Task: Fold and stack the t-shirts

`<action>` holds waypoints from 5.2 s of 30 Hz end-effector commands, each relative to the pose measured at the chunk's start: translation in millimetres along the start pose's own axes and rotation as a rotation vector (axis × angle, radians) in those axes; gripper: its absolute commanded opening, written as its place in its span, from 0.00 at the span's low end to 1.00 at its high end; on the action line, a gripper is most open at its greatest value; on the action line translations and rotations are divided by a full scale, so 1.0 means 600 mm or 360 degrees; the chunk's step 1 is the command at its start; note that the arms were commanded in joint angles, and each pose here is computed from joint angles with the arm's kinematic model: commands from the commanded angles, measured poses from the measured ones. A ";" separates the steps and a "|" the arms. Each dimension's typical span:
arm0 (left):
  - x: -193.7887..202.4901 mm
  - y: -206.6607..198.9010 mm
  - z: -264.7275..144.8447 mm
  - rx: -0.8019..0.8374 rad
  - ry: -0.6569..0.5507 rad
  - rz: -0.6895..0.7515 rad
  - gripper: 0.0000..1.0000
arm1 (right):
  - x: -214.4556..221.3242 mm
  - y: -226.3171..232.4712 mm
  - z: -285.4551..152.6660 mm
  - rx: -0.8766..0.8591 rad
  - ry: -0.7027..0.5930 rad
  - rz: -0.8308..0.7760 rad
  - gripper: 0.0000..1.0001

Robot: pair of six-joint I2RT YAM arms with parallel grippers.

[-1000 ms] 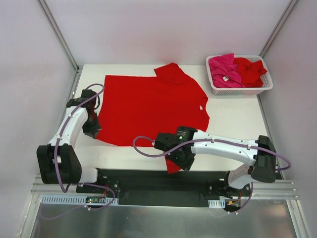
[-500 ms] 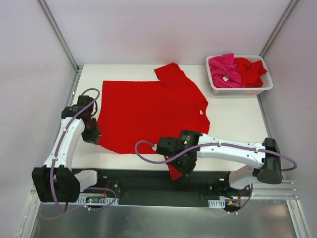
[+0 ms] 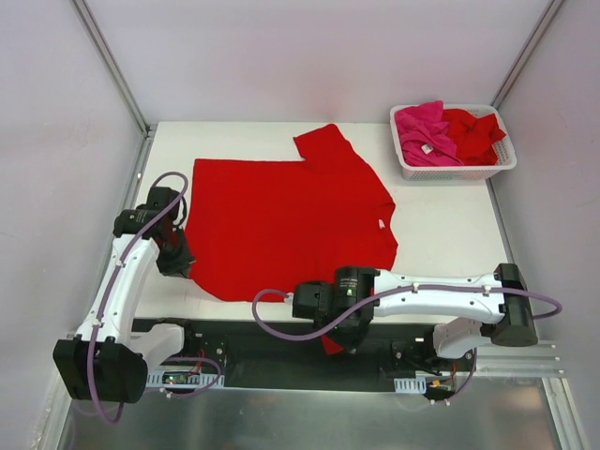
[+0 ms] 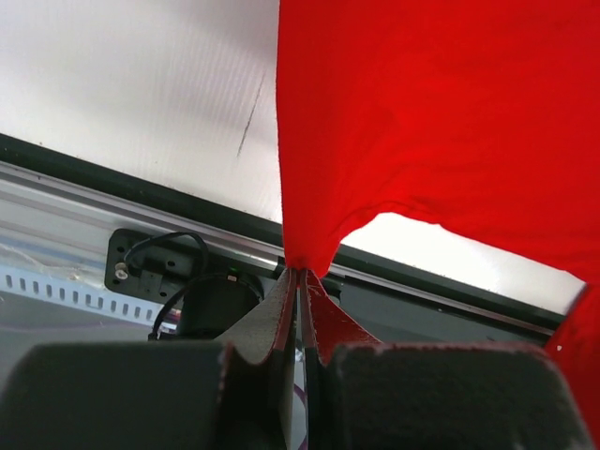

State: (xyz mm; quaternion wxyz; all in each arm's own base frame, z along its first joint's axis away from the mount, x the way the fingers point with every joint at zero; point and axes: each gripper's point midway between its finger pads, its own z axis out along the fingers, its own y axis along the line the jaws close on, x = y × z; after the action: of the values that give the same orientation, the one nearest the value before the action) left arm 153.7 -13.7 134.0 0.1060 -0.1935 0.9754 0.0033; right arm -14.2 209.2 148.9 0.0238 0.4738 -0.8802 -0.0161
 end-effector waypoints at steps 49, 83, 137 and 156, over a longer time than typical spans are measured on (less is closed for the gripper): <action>-0.016 0.022 0.012 -0.0250 0.0110 0.0075 0.00 | 0.001 -0.205 -0.174 0.0648 -0.0417 0.0407 0.01; -0.085 0.054 -0.074 -0.0437 -0.0200 0.0028 0.00 | 0.025 -0.335 -0.214 0.0818 -0.0367 0.0667 0.01; -0.059 0.040 0.037 -0.0464 0.0099 0.0093 0.00 | -0.058 -0.398 -0.166 0.0775 -0.0199 0.0625 0.01; -0.091 0.076 0.026 -0.0606 0.0055 0.0033 0.00 | -0.079 -0.420 -0.202 0.0792 -0.0306 0.0723 0.01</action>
State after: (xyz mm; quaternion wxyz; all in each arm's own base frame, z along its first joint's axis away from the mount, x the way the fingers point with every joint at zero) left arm 185.3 36.9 116.4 0.0419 -0.2042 0.9647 0.1607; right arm 257.1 142.9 239.9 -0.2213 0.2434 -0.9367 0.1198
